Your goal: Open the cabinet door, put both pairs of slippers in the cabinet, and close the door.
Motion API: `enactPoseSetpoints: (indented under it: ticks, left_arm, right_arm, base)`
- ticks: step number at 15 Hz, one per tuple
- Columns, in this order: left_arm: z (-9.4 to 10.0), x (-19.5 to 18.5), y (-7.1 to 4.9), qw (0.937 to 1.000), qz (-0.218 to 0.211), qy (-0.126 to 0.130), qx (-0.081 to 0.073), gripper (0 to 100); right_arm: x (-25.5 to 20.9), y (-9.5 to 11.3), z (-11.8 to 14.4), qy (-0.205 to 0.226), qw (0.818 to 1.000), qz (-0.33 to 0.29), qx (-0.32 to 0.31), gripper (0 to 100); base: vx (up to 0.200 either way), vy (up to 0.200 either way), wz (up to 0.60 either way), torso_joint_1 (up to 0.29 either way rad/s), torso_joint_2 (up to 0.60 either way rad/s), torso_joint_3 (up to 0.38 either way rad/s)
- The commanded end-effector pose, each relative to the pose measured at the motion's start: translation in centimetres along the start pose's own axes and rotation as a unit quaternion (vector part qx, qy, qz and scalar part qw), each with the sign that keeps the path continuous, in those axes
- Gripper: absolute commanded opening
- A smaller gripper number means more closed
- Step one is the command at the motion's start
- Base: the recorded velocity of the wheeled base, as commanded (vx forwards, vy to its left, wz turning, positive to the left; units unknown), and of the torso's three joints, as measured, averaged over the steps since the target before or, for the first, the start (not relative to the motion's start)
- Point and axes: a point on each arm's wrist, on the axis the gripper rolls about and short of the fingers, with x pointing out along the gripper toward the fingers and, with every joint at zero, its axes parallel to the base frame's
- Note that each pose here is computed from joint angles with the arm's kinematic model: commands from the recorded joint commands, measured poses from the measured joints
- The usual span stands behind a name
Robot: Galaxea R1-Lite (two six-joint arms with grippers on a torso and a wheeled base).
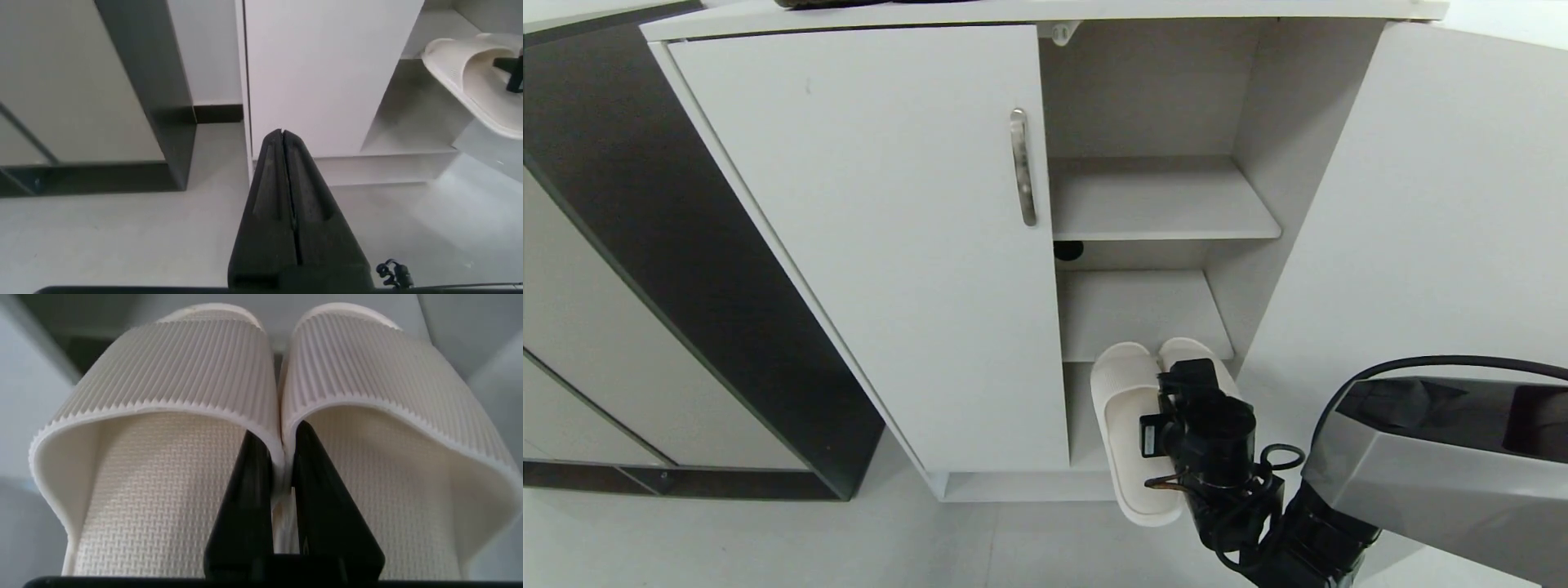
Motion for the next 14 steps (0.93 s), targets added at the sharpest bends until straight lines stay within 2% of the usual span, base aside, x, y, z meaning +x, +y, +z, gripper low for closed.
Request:
enactPoseSetpoints:
  ticks: [1, 4, 8, 11, 14]
  left_arm:
    - [0.0, 0.0, 0.0, 1.0000, 0.000, 0.001, 0.000, 0]
    - [0.0, 0.0, 0.0, 1.0000, 0.000, 0.001, 0.000, 0]
    - [0.0, 0.0, 0.0, 1.0000, 0.000, 0.001, 0.000, 0]
    - [0.0, 0.0, 0.0, 1.0000, 0.000, 0.001, 0.000, 0]
    - [0.0, 0.0, 0.0, 1.0000, 0.000, 0.001, 0.000, 0]
  right_arm:
    - [0.0, 0.0, 0.0, 0.000, 1.000, 0.000, 0.000, 0]
    - [0.5, -0.5, 0.1, -0.002, 1.000, -0.008, -0.004, 0]
    - [3.1, 0.0, 1.0, -0.031, 0.999, -0.017, 0.012, 0]
    - [5.2, 1.0, 1.0, -0.025, 0.999, -0.022, 0.013, 0]
    - [7.0, 1.3, 1.3, -0.037, 0.999, -0.028, 0.019, 0]
  base:
    - [0.200, 0.000, 0.00, 0.002, 0.00, -0.002]
    - [0.200, 0.000, 0.00, -0.001, 0.01, 0.002]
    - [0.000, 0.000, 0.00, 0.000, 0.00, 0.000]
    - [0.000, 0.000, 0.00, 0.000, 0.00, 0.000]
    - [0.000, 0.000, 0.00, 0.000, 0.00, 0.000]
